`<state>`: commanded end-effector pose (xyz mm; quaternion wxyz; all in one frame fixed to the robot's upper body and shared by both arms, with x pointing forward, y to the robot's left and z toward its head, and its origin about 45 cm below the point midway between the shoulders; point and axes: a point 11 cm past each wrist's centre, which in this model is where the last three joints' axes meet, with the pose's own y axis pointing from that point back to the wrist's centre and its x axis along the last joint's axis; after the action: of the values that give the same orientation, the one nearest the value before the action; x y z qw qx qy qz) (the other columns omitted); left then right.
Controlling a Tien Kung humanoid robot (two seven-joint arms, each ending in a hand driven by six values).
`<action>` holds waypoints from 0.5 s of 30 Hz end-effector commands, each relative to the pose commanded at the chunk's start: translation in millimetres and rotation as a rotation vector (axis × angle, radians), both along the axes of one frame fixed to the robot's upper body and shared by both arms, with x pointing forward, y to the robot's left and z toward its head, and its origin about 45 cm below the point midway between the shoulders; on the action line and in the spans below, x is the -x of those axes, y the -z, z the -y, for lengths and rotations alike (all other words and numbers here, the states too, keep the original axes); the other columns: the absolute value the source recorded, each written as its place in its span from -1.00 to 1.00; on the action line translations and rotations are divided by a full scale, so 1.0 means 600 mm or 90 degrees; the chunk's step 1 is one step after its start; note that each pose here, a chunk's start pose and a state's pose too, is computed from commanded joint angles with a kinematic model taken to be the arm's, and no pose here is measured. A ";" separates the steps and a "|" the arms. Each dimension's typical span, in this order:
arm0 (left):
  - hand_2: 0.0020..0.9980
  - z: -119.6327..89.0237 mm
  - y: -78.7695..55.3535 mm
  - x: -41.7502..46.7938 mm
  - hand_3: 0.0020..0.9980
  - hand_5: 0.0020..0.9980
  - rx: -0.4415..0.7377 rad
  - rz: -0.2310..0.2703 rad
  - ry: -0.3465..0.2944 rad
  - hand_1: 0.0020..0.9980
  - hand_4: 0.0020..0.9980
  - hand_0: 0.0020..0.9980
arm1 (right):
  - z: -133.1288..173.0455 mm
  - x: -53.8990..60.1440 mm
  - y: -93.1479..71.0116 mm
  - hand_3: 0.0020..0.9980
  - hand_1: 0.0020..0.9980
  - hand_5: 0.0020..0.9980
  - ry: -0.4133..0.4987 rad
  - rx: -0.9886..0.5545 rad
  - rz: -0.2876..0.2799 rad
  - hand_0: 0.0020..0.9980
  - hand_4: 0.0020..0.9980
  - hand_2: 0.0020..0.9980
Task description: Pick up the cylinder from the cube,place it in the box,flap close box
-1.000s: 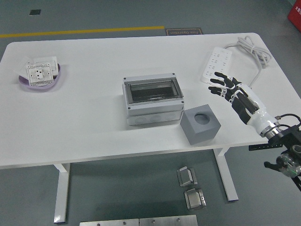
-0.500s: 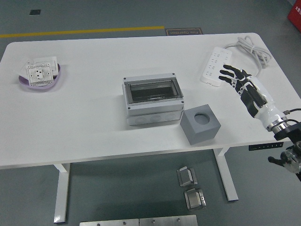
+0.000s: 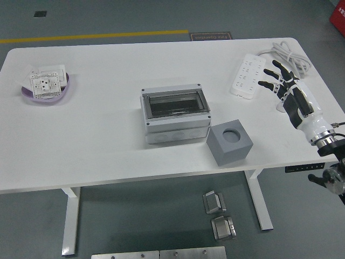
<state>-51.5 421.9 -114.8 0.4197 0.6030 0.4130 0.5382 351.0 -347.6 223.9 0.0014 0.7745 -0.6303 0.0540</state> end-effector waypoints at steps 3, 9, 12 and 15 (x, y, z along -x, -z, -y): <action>0.09 -0.004 -0.001 -0.001 0.21 -0.43 -0.004 -0.001 -0.002 0.31 0.26 0.37 | -0.002 0.000 -0.003 1.00 0.19 0.17 -0.009 0.008 0.003 0.41 0.53 0.54; 0.09 -0.001 0.000 0.002 0.21 -0.43 -0.001 -0.001 -0.002 0.31 0.26 0.37 | 0.002 -0.001 0.000 0.54 0.12 0.18 -0.006 -0.016 -0.006 1.00 0.52 0.45; 0.09 0.002 0.000 0.004 0.21 -0.43 0.001 -0.003 -0.002 0.31 0.26 0.37 | 0.003 0.000 0.004 0.42 0.97 0.02 -0.007 -0.031 -0.011 1.00 0.52 0.87; 0.09 0.001 0.000 0.005 0.21 -0.43 0.000 -0.007 -0.003 0.31 0.26 0.37 | 0.004 0.001 0.005 0.42 0.97 0.02 -0.008 -0.038 -0.012 1.00 0.52 0.87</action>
<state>-54.5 421.2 -114.9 0.4162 0.6050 0.4169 0.5358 350.5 -350.2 220.8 -0.0163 0.7787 -0.6266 0.0277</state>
